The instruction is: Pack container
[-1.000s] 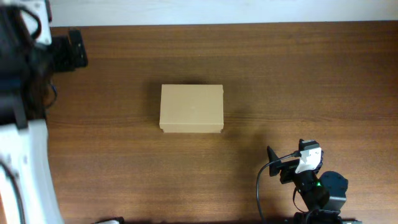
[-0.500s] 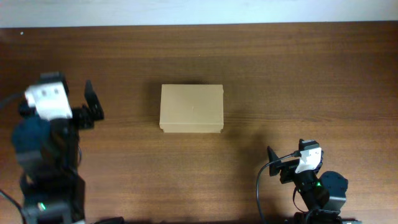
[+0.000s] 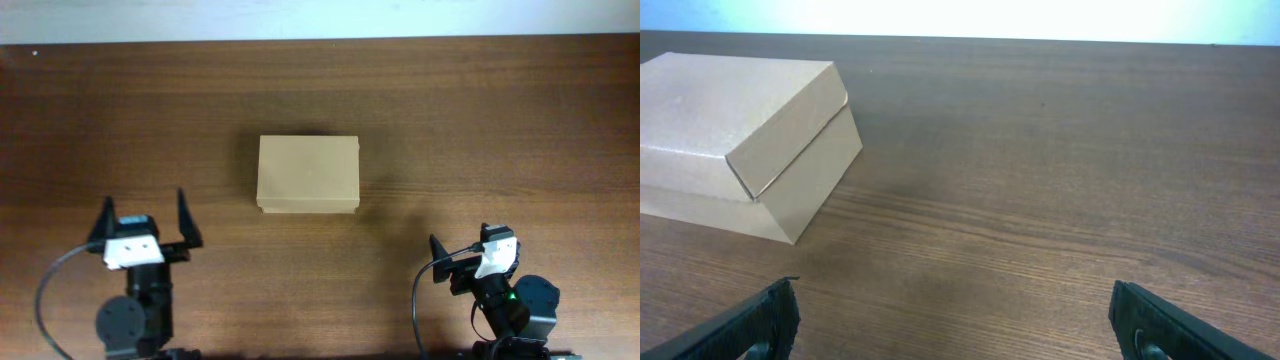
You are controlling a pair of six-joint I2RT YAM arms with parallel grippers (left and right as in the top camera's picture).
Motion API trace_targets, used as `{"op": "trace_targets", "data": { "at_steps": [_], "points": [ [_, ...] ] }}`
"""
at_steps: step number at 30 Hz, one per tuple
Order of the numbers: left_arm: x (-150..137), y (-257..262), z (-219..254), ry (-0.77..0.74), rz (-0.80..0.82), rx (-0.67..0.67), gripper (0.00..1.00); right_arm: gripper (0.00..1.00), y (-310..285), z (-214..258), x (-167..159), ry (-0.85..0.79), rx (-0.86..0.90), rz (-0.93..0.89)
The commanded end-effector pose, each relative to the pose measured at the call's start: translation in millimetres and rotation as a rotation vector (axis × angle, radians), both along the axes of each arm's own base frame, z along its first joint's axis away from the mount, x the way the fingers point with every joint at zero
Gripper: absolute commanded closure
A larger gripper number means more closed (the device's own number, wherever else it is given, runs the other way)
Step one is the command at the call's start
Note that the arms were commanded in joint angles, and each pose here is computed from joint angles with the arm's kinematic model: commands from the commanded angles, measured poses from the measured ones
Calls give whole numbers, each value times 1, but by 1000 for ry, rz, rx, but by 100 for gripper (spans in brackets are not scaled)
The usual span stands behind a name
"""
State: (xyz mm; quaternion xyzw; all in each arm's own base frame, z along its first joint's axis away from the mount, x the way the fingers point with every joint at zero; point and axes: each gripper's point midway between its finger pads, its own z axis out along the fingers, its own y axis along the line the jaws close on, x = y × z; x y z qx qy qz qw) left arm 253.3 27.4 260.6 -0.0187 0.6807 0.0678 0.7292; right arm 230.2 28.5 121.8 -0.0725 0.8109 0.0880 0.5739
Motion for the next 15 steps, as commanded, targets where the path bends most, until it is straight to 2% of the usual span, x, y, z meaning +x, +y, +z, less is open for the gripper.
{"op": "trace_targets", "data": {
  "at_steps": [1, 15],
  "points": [
    [-4, -9, -20, -7, -30, 16, 0, 1, 3, -2, -1, -2, 0, 14],
    [-13, -11, -35, -54, -37, 19, 0, 1, 3, -2, -1, -2, 0, 14]
  ]
}}
